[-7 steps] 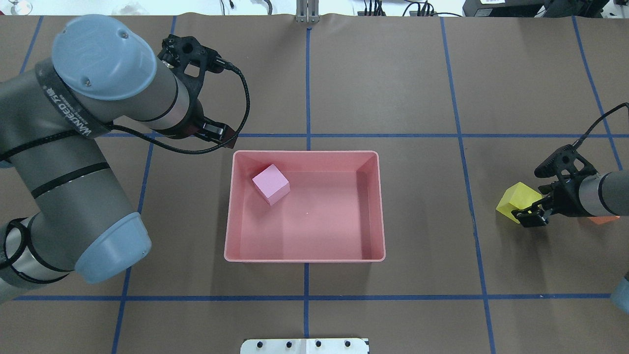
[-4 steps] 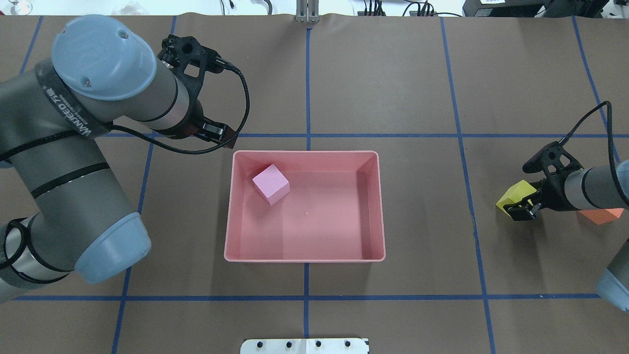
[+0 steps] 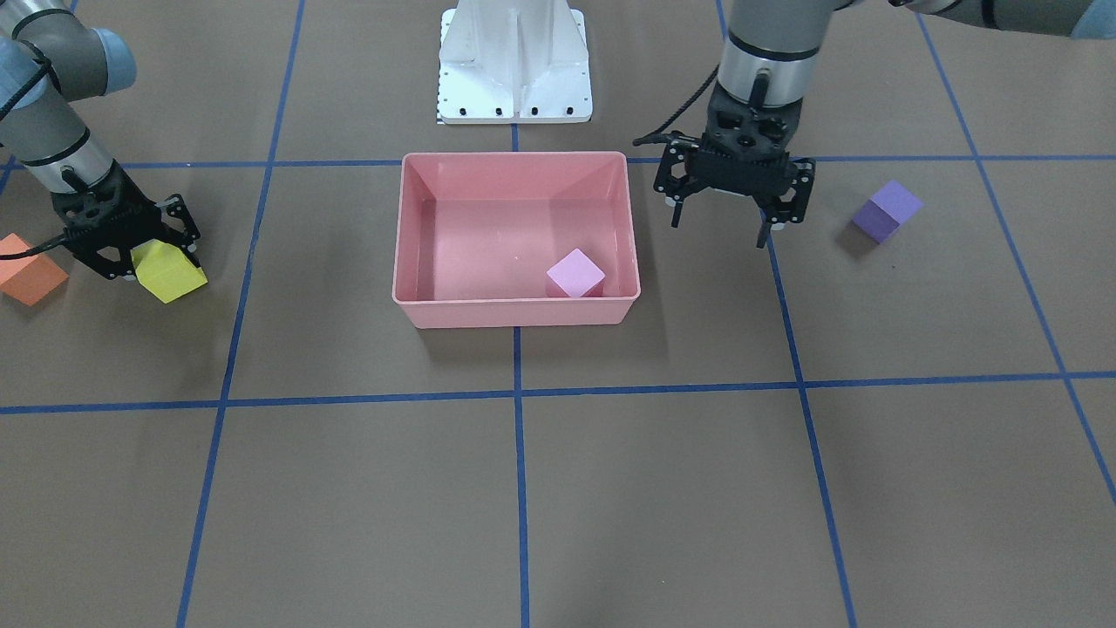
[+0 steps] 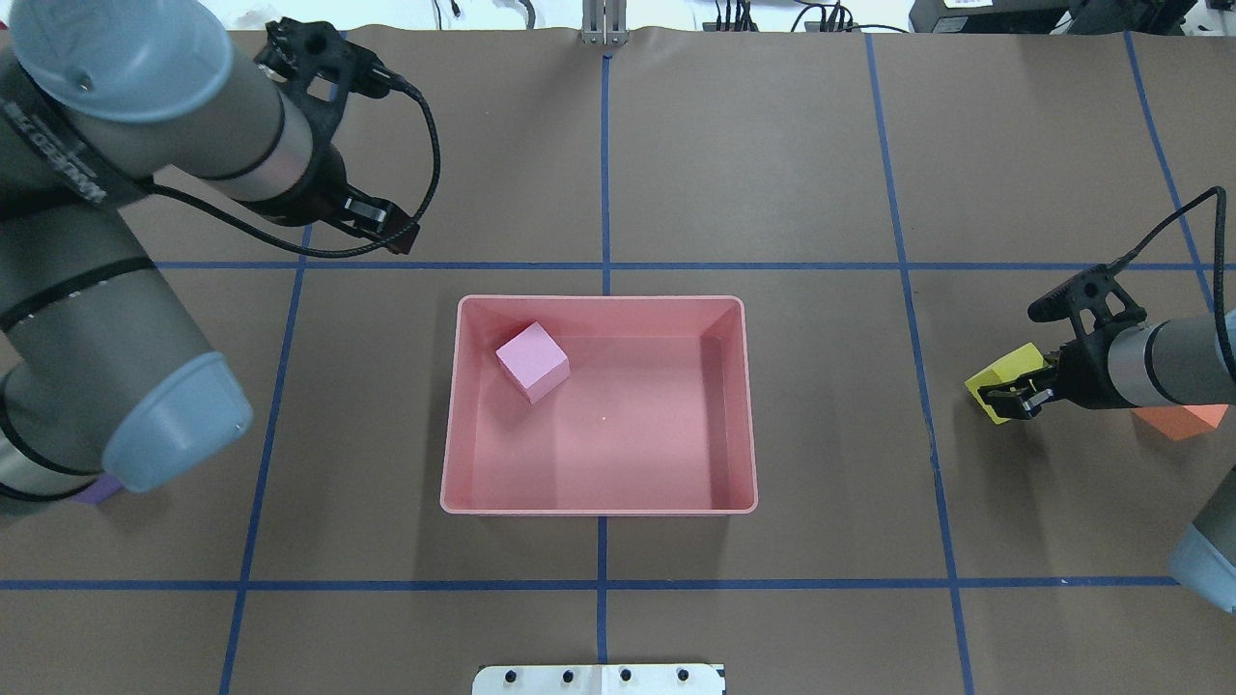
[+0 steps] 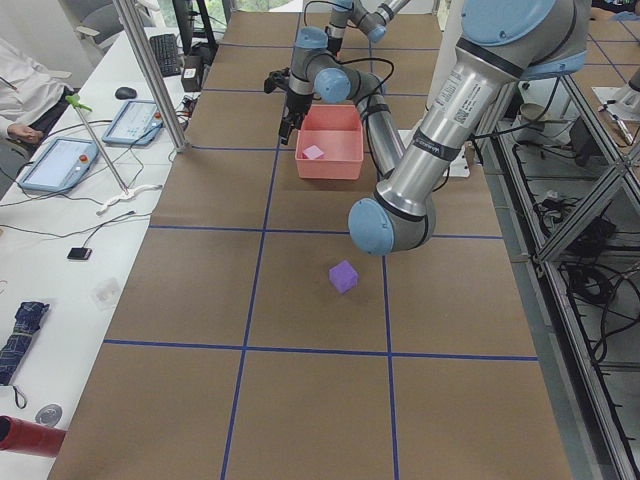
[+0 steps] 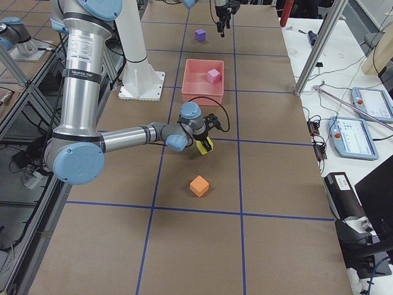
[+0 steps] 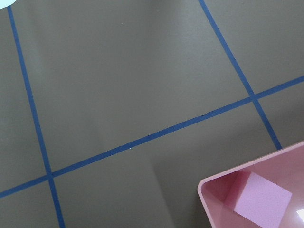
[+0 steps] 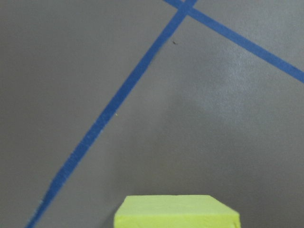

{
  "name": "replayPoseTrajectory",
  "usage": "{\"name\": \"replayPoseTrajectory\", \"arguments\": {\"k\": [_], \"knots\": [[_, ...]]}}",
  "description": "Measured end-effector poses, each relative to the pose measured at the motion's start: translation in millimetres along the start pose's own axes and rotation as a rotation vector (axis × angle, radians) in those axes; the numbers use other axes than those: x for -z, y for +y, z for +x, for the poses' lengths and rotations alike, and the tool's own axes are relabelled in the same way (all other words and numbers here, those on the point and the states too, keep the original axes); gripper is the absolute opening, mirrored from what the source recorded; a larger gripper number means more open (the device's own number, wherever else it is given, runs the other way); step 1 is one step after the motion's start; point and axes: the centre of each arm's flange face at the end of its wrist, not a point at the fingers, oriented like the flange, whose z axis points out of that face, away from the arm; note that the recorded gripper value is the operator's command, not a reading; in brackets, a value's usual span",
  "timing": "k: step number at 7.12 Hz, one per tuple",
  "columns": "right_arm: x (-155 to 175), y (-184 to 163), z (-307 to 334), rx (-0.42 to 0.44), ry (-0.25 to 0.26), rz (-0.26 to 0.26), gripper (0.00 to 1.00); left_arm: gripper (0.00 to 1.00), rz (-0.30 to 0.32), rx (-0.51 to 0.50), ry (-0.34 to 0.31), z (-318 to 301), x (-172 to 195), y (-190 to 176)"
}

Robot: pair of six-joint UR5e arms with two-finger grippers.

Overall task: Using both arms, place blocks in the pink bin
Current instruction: 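Carry the yellow cube into the bin beside the pink cube and release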

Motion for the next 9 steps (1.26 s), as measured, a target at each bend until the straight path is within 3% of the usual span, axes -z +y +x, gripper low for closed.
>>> {"name": "replayPoseTrajectory", "arguments": {"k": [3,5,6,7,9], "knots": [[28.8,-47.7,-48.8,-0.291,-0.047,0.043,0.0,1.0,-0.058,-0.087,-0.011,-135.9,-13.8,32.4],[67.3,-112.9,-120.7,-0.492,-0.036,0.014,0.0,1.0,-0.032,-0.124,0.047,-202.7,-52.7,92.3],[89.7,-142.3,-166.7,-0.582,-0.025,-0.014,0.15,1.0,-0.011,-0.139,0.066,-226.4,-69.1,124.6],[107.7,-169.8,-221.2,-0.666,-0.008,-0.038,0.44,1.0,0.004,-0.151,0.078,-245.4,-83.0,152.5],[113.2,-194.3,-318.8,-0.756,0.047,-0.029,0.99,1.0,0.034,-0.17,0.108,-272.0,-104.5,192.2]]}}
